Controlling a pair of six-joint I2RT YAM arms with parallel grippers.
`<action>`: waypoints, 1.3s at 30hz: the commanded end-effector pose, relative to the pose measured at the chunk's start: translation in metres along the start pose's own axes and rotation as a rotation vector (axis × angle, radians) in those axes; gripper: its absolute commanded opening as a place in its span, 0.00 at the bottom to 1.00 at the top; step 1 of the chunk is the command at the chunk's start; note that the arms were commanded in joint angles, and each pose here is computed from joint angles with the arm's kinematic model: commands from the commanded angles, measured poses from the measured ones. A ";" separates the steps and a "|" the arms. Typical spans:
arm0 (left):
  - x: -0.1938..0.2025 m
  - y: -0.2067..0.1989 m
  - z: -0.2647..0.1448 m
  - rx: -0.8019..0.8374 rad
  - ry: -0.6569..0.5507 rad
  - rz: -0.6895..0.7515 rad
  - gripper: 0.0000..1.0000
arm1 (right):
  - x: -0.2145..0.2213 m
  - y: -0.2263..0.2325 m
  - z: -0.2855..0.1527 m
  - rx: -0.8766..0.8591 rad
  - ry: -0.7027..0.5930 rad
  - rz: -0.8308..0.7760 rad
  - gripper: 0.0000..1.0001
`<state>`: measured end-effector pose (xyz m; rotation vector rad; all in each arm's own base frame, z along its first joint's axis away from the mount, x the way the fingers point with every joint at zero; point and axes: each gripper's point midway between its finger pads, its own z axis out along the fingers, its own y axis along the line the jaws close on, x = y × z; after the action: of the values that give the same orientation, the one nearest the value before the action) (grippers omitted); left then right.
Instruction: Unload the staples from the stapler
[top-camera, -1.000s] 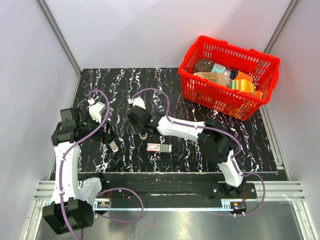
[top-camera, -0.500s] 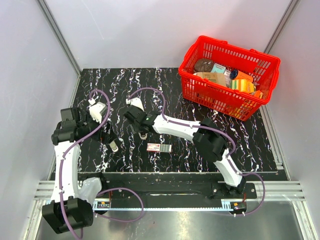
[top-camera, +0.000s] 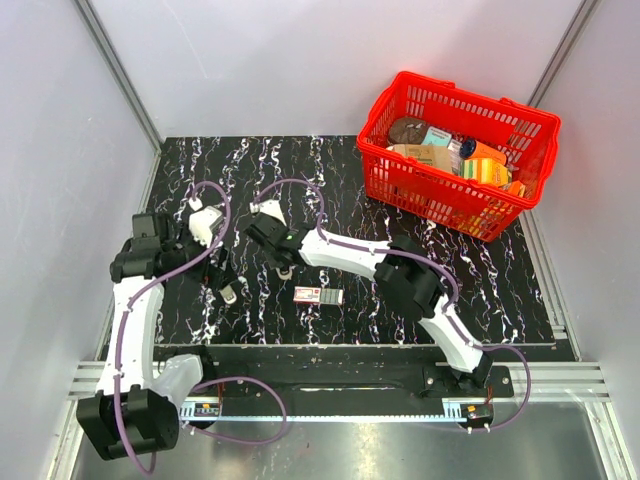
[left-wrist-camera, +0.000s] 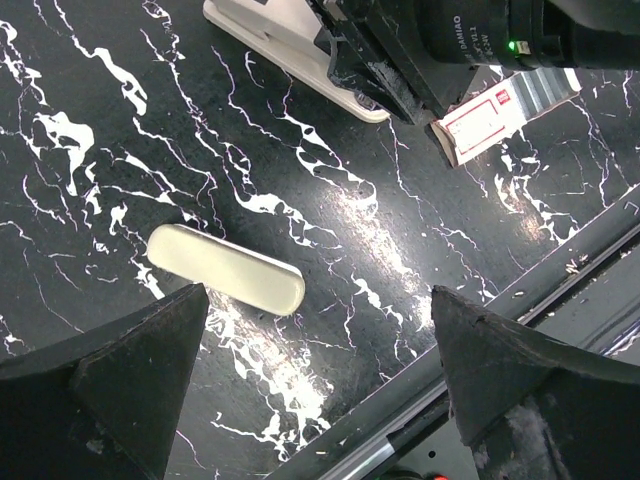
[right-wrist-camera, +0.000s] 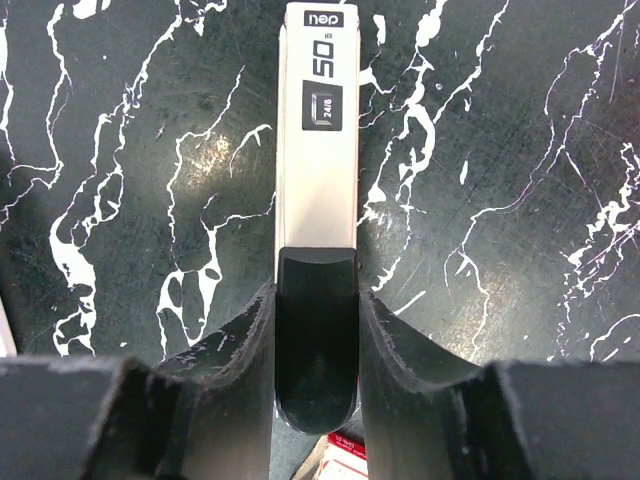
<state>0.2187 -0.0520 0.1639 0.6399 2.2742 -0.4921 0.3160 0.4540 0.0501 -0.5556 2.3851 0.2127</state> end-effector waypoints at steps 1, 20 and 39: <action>-0.011 0.011 0.010 -0.036 -0.019 0.017 0.99 | -0.024 -0.001 -0.009 -0.037 -0.027 0.072 0.12; -0.035 -0.020 0.091 0.201 0.069 -0.075 0.95 | -0.081 -0.011 -0.105 -0.294 -0.299 0.589 0.00; -0.038 -0.031 0.114 0.323 0.075 -0.144 0.86 | -0.102 0.011 -0.123 -0.425 -0.361 0.737 0.00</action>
<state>0.2625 -0.1380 0.0994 0.6302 2.4583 -0.9307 0.3101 0.4408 0.1368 0.1446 2.2622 0.8206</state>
